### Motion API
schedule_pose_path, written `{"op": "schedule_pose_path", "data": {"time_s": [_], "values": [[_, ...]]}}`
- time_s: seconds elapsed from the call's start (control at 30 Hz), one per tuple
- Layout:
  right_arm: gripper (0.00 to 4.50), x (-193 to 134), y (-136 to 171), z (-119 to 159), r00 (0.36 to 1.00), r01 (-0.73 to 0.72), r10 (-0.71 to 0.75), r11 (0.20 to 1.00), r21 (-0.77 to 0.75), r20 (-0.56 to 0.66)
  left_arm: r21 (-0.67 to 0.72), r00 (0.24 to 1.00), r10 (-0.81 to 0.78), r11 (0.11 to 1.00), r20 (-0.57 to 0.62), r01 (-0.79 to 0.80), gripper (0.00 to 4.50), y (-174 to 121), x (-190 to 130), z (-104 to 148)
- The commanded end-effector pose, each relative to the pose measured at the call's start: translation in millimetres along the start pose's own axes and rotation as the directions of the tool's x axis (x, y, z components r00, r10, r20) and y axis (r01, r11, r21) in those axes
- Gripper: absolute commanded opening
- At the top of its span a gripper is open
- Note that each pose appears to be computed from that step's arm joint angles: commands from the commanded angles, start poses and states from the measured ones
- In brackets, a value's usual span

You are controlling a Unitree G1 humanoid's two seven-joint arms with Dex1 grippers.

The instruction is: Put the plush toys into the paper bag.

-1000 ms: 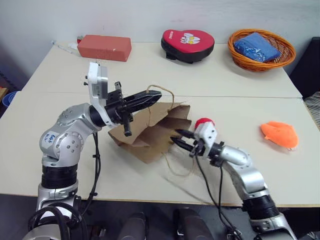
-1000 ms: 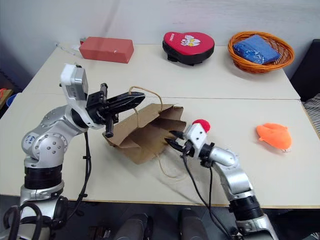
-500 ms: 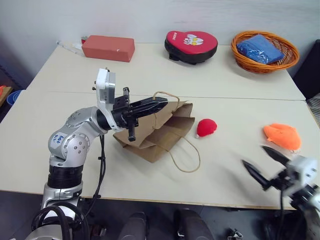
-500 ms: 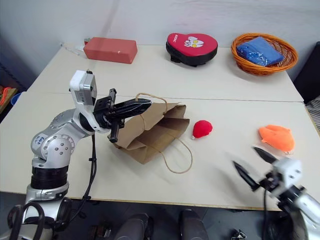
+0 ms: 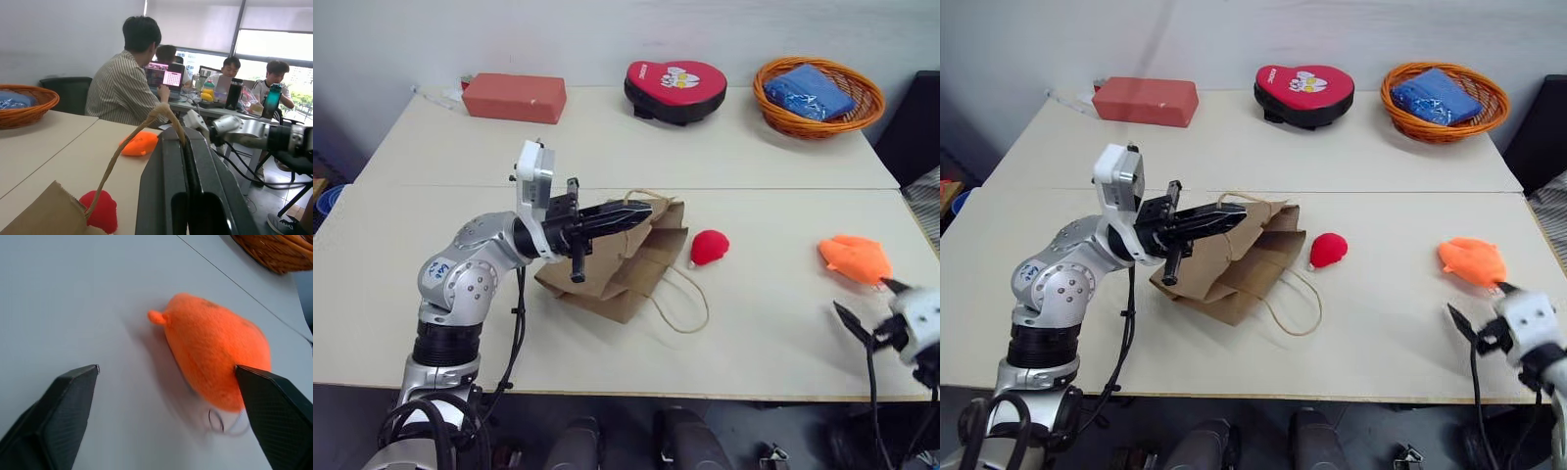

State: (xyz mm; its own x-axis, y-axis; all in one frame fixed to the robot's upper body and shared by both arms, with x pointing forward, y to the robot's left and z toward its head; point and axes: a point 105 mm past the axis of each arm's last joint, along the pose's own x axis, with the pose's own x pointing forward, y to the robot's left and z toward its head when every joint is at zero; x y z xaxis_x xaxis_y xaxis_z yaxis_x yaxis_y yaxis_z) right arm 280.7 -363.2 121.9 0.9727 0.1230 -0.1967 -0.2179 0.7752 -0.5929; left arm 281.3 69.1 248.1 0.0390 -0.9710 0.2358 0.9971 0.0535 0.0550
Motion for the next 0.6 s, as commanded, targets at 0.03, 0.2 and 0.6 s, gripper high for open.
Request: {"op": "schedule_pose_path", "data": {"time_s": [0.03, 0.2, 0.6], "values": [[4.49, 14, -18, -6, 0.996, 0.008, -0.016, 0.996, -0.086, -0.085, 0.044, 1.000, -0.014, 0.999, 0.005, 0.014, 0.00, -6, 2, 7], [4.49, 46, -37, -9, 0.978, -0.034, 0.004, 0.990, -0.138, -0.208, 0.047, 1.000, 0.008, 0.999, 0.014, -0.009, 0.00, -9, 3, 6], [2.31, 61, -53, -11, 0.946, -0.079, 0.031, 0.987, -0.139, -0.322, 0.078, 0.999, 0.052, 0.996, 0.010, -0.052, 0.00, -6, -1, 11]]}}
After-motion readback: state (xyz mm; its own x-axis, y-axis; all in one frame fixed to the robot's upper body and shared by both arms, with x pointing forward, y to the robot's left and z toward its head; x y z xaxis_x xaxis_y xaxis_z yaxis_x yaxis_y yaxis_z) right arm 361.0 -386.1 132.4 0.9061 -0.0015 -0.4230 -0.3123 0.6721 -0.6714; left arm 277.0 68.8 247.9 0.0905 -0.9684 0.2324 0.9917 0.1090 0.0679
